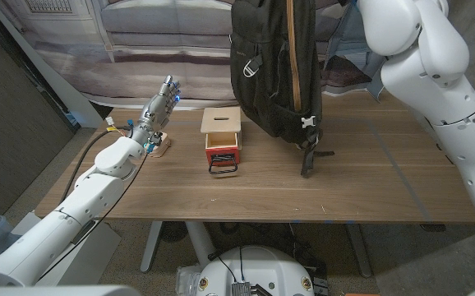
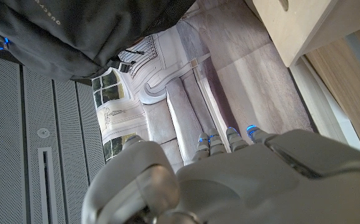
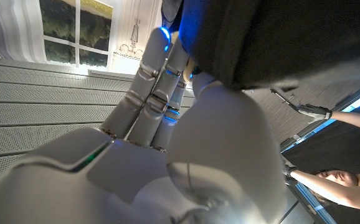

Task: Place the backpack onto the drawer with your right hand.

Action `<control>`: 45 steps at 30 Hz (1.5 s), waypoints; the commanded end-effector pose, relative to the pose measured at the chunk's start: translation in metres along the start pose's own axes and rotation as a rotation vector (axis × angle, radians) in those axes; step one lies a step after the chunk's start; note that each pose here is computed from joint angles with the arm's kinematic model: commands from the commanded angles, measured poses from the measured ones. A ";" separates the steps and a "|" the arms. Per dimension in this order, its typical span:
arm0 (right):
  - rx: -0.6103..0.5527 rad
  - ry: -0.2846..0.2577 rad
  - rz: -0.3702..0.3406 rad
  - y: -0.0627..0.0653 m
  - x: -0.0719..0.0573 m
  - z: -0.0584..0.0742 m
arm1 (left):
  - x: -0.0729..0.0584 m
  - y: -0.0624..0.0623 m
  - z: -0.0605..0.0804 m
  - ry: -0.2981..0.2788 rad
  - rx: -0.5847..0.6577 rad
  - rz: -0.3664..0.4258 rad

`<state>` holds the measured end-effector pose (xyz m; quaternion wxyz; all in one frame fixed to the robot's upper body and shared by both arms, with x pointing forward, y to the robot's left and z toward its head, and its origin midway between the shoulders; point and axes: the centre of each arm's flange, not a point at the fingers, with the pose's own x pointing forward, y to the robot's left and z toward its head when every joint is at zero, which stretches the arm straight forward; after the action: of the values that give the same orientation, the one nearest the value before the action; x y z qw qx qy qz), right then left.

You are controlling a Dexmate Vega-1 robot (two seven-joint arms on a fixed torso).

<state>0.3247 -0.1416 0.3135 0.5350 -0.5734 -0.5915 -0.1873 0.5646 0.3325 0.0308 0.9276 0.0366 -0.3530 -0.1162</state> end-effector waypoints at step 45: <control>0.070 -0.109 0.010 0.023 0.089 0.034 | -0.011 0.012 -0.012 0.009 -0.019 0.032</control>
<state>0.3455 -0.0800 0.3638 0.5237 -0.5629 -0.6226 -0.1458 0.5664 0.3449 0.0195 0.9313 0.0246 -0.3481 -0.1046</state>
